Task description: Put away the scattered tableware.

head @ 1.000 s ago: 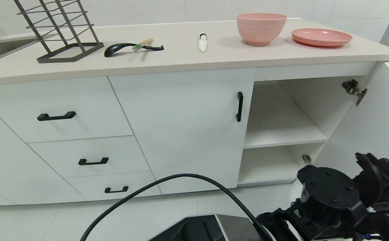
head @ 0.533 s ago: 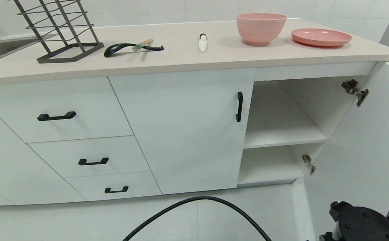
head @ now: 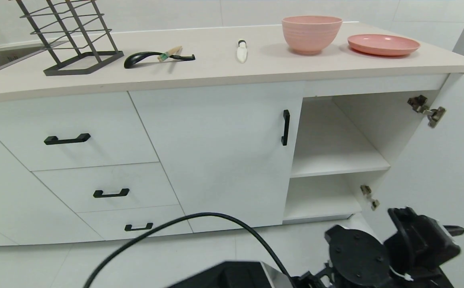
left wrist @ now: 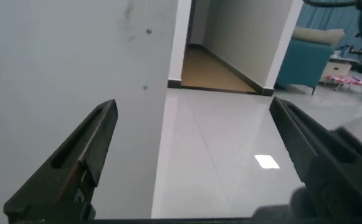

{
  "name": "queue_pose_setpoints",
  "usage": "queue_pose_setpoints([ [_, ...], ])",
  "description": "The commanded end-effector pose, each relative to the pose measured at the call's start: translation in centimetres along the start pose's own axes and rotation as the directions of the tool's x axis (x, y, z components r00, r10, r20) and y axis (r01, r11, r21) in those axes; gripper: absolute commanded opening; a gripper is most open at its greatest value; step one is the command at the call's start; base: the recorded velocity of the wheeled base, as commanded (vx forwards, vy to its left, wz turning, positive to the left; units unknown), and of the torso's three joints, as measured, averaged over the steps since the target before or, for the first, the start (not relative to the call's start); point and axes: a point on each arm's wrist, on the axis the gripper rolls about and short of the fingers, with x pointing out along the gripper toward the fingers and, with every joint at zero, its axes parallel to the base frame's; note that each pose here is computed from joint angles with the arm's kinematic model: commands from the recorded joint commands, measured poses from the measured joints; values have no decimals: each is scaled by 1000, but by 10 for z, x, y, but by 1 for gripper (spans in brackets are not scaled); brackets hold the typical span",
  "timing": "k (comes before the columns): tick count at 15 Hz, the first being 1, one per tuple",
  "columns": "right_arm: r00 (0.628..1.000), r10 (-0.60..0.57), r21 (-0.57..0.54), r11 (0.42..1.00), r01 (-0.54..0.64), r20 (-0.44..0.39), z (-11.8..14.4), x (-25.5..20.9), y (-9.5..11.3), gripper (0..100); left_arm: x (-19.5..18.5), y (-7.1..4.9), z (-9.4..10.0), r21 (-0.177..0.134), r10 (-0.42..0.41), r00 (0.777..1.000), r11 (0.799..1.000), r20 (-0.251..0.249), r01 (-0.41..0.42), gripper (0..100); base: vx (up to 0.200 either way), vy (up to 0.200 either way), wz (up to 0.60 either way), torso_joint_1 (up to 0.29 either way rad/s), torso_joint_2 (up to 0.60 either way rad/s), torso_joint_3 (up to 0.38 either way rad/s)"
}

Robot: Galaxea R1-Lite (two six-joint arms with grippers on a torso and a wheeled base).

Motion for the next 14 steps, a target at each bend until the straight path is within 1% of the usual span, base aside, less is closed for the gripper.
queue_pose_setpoints([
  [1, 1000, 2, 5, 1000, -2, -1, 0, 0, 1, 100, -70, 21, 83, 73, 99, 992, 992, 79, -105, 100, 0, 0, 0, 0, 0, 0],
  [2, 1000, 5, 20, 1000, -5, -11, -1, -1, 2, 100, -103, 17, 95, 71, 131, 991, 989, 42, -133, 100, 0, 0, 0, 0, 0, 0],
  [3, 1000, 4, 26, 1000, -4, -17, -1, -2, 4, 100, -131, 11, 108, 76, 161, 987, 984, 8, -161, 100, 0, 0, 0, 0, 0, 0],
  [4, 1000, 0, 35, 999, 0, -24, -1, -4, 6, 100, -157, 3, 121, 85, 183, 983, 980, -17, -181, 100, 0, 0, 0, 0, 0, 0],
  [5, 999, -3, 45, 999, 4, -33, 0, -6, 9, 100, -182, -5, 135, 108, 208, 978, 973, -28, -204, 100, 0, 0, 0, 0, 0, 0],
  [6, 999, -7, 66, 998, 11, -51, 0, -9, 13, 100, -203, -10, 148, 149, 243, 970, 960, -22, -238, 100, 0, 0, 0, 0, 0, 0],
  [7, 997, -10, 101, 995, 18, -80, -1, -14, 20, 100, -224, -12, 162, 206, 293, 956, 936, -4, -286, 100, 0, 0, 0, 0, 0, 0],
  [8, 994, -2, 136, 991, 17, -106, -2, -19, 29, 100, -247, -15, 175, 263, 345, 938, 904, 16, -337, 100, 0, 0, 0, 0, 0, 0],
  [9, 993, 7, 160, 987, 13, -121, -1, -27, 40, 100, -270, -24, 187, 300, 385, 922, 876, 34, -377, 100, 0, 0, 0, 0, 0, 0],
  [10, 992, 13, 173, 985, 9, -127, 0, -34, 50, 100, -289, -38, 195, 319, 410, 911, 858, 47, -402, 100, 0, 0, 0, 0, 0, 0],
  [11, 992, 30, 192, 981, -5, -125, -1, -42, 61, 100, -306, -59, 200, 330, 424, 903, 845, 64, -421, 100, 0, 0, 0, 0, 0, 0],
  [12, 990, 56, 211, 977, -28, -129, -4, -46, 66, 100, -322, -85, 203, 344, 424, 902, 837, 86, -426, 100, 0, 0, 0, 0, 0, 0],
  [13, 991, 88, 222, 973, -64, -104, -5, -47, 66, 100, -334, -106, 205, 363, 416, 901, 826, 120, -430, 100, 0, 0, 0, 0, 0, 0],
  [14, 990, 125, 244, 964, -107, -63, -5, -48, 65, 100, -346, -126, 208, 388, 415, 896, 808, 160, -443, 100, 0, 0, 0, 0, 0, 0],
])
